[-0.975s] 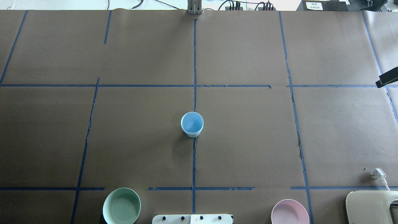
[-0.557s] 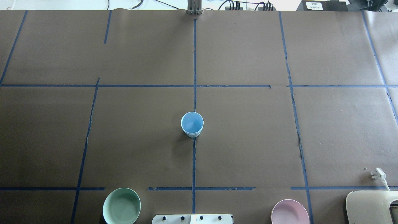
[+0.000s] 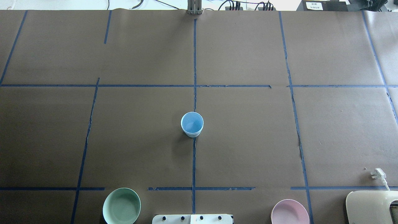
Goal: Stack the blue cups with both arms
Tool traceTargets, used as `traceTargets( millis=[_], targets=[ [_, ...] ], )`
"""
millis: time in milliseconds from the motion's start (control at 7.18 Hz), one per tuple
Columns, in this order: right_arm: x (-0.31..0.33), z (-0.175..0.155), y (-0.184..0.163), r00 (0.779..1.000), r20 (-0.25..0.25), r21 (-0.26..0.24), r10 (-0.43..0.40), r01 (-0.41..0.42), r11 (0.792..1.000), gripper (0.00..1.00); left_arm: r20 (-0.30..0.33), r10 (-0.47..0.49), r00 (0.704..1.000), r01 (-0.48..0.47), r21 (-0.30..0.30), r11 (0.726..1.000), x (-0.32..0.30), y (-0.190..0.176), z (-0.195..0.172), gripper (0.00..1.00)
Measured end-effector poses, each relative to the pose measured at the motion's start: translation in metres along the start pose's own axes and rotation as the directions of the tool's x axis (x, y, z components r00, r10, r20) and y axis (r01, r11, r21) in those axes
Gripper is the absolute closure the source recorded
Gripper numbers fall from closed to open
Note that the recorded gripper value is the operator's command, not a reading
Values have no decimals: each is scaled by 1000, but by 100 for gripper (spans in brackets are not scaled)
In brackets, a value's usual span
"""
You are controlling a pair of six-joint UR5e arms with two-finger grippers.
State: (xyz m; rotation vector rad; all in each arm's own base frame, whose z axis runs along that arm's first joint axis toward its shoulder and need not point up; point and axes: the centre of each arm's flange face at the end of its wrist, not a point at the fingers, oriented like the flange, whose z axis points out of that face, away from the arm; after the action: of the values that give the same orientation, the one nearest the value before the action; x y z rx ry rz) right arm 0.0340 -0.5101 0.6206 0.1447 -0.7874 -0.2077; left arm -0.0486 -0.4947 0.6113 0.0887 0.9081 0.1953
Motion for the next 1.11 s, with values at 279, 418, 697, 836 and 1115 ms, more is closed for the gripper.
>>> traceTargets(
  millis=[279,418,697,836,1115],
  targets=[
    [2,1,2,1000,-5,-2,2,-2,1000,0,69,9,998,-9,-4,1000,-2,-6,-6,0],
    [3,2,3,1000,-10,-4,3,-3,1000,0,98,13,995,-13,-7,1000,-4,-7,-8,0],
    [5,3,6,1000,-16,-8,5,-5,1000,0,173,24,985,-21,-19,1000,-10,-5,-9,0],
    [5,4,7,1000,-17,-9,6,-6,1000,0,184,25,983,-21,-21,1000,-12,-3,-9,0],
    [6,4,8,1000,-17,-9,7,-7,1000,0,184,21,983,-18,-20,1000,-12,-2,-9,0]
  ],
)
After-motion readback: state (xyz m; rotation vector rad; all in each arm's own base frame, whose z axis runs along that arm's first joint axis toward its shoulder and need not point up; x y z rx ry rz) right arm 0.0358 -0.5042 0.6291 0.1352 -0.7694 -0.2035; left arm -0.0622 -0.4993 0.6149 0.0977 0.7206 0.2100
